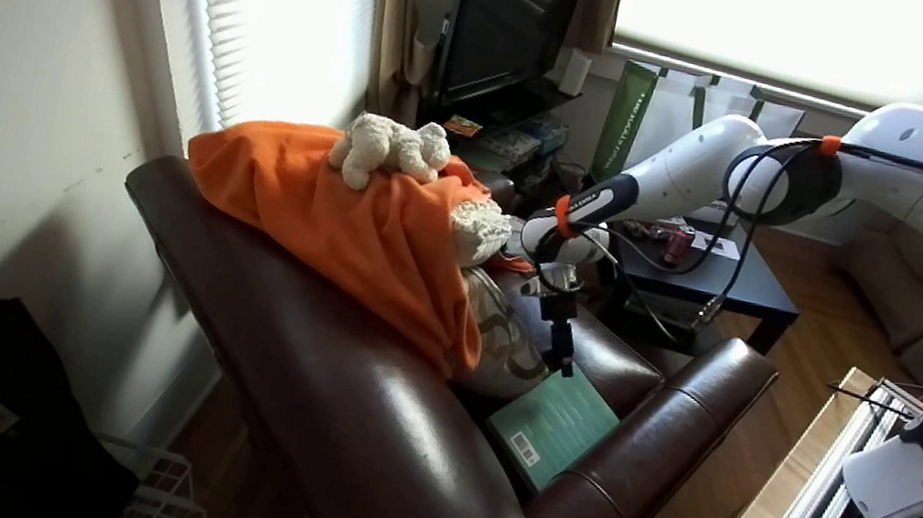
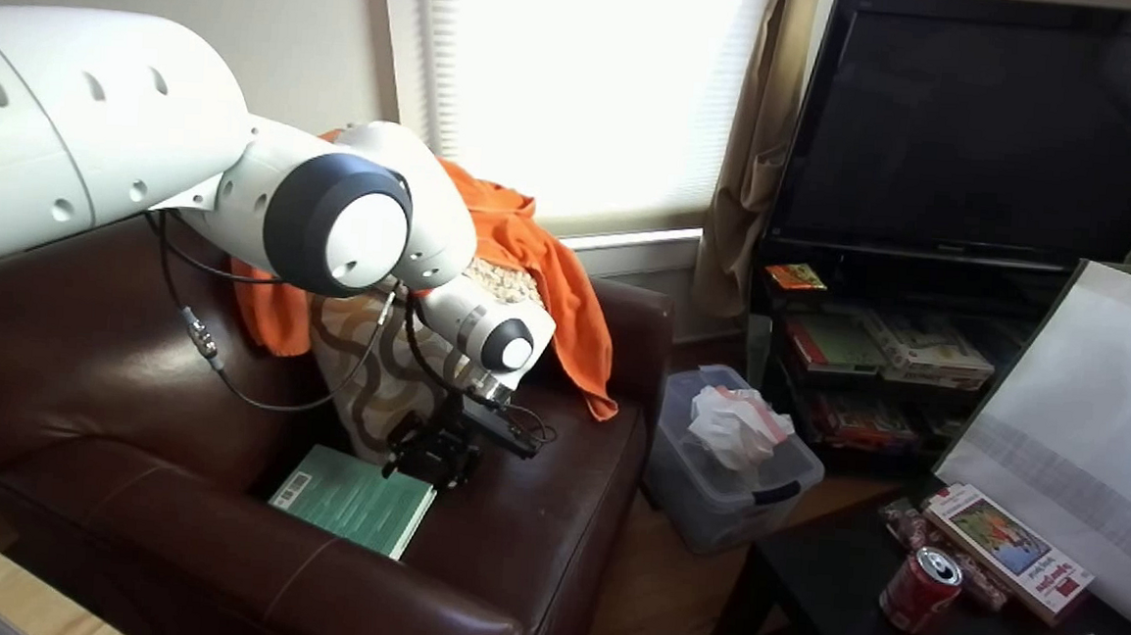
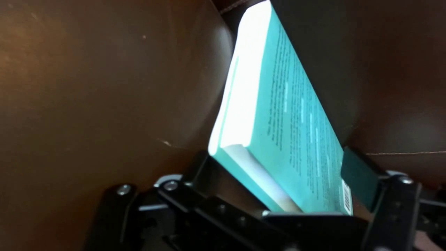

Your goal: Pick up the book and place it on the right arm rest of the brown couch

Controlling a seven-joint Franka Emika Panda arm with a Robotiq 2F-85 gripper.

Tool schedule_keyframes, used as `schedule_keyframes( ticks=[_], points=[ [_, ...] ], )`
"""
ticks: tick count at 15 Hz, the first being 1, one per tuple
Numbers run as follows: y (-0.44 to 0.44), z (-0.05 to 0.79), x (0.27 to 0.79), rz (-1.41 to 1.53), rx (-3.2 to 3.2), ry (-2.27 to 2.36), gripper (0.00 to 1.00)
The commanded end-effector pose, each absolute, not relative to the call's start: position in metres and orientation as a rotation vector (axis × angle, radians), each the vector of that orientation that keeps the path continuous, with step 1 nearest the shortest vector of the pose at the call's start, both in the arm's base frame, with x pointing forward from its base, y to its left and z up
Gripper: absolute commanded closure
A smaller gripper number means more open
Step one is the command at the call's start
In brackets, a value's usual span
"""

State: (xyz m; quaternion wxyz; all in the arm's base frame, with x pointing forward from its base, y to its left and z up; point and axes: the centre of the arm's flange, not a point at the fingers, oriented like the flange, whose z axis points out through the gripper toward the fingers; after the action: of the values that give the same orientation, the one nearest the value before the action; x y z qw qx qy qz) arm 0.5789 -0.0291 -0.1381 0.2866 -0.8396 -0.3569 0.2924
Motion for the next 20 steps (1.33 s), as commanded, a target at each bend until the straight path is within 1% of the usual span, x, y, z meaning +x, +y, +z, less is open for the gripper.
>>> schedule_keyframes(
  ticks=[1, 2, 7, 9, 14, 15, 20],
  points=[
    [-0.013, -0.147, 0.577, 0.709, -2.174, -0.984, 0.28],
    [-0.009, -0.146, 0.578, 0.712, -2.159, -0.995, 0.32],
    [-0.008, -0.143, 0.576, 0.812, -2.183, -1.002, 0.71],
    [-0.008, -0.141, 0.576, 0.859, -2.183, -1.016, 0.83],
    [-0.02, -0.117, 0.588, 0.969, -1.994, -1.06, 0.9],
    [-0.027, -0.119, 0.578, 0.994, -1.942, -1.06, 0.92],
    [-0.046, -0.113, 0.574, 1.089, -1.823, -1.009, 0.92]
  ],
)
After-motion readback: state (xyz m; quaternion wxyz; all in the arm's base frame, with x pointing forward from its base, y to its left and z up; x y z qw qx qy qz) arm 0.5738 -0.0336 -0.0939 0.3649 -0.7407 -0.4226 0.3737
